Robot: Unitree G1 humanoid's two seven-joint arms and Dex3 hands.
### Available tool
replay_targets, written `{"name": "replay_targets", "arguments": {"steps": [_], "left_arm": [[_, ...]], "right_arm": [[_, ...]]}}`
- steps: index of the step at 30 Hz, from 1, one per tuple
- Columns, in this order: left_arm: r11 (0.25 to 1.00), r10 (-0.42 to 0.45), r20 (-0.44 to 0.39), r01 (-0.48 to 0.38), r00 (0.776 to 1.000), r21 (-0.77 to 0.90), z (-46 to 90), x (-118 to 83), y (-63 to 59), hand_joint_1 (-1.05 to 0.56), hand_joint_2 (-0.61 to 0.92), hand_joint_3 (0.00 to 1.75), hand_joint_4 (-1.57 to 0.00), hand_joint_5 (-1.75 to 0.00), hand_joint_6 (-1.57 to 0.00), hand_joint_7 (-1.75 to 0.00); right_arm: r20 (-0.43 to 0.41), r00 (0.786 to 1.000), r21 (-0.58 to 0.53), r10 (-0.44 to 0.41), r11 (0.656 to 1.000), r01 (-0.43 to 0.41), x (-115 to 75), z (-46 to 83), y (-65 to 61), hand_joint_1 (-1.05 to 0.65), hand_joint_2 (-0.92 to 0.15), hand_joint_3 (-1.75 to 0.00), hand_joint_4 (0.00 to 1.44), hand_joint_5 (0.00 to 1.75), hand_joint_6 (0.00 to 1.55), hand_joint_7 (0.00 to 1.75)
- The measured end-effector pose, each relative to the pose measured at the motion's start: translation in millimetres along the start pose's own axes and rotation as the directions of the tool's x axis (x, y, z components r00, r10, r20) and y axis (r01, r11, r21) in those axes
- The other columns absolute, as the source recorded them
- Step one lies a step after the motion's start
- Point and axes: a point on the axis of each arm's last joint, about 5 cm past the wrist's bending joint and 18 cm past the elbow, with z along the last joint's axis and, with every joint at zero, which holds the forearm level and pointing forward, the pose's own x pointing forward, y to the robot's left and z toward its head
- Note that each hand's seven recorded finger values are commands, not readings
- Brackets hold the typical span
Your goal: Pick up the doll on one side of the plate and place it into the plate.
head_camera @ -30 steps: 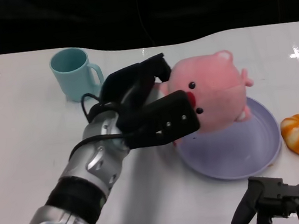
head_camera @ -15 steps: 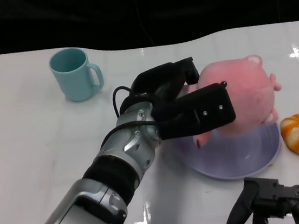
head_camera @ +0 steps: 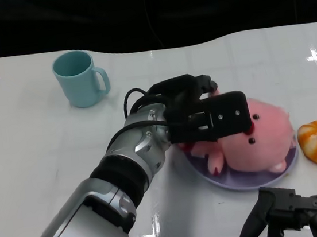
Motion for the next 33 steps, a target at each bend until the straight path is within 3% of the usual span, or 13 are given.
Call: {"name": "replay_targets", "arguments": {"steps": [5, 17, 24, 33], "left_arm": [[0.998, -0.033, 0.013, 0.032, 0.999, 0.049, 0.3, -0.5, 1.4, -1.03, 0.92, 0.5, 0.0, 0.0, 0.0, 0.0], [0.993, 0.051, 0.133, -0.064, 0.99, 0.098, 0.8, -9.6, 24.2, -1.05, 0.92, 0.56, 0.0, 0.0, 0.0, 0.0], [0.996, 0.081, 0.181, -0.088, 0.98, 0.03, -12.8, -27.4, 30.2, -1.02, 0.92, 0.52, -0.01, -0.01, -0.01, 0.0], [0.979, 0.19, 0.255, -0.164, 0.948, -0.12, -29.9, -58.9, 33.1, -0.91, 0.92, 0.39, -0.17, -0.14, -0.17, -0.09]], "right_arm": [[-0.001, 1.0, -0.001, 0.0, 1.0, 0.0, 0.0, -0.1, -0.1, -0.09, -0.52, -1.11, 0.7, 1.62, 0.64, 1.25], [0.005, 1.0, 0.009, 0.001, 1.0, -0.001, -0.5, -1.2, -3.2, -0.09, -0.54, -1.09, 0.68, 1.64, 0.63, 1.25], [0.0, 1.0, 0.002, -0.001, 1.0, 0.001, -2.1, -1.9, -7.5, -0.08, -0.54, -1.08, 0.66, 1.64, 0.62, 1.25], [0.003, 1.0, -0.001, 0.005, 1.0, -0.005, -3.1, -2.5, -9.3, -0.09, -0.56, -1.05, 0.66, 1.63, 0.61, 1.24]]}}
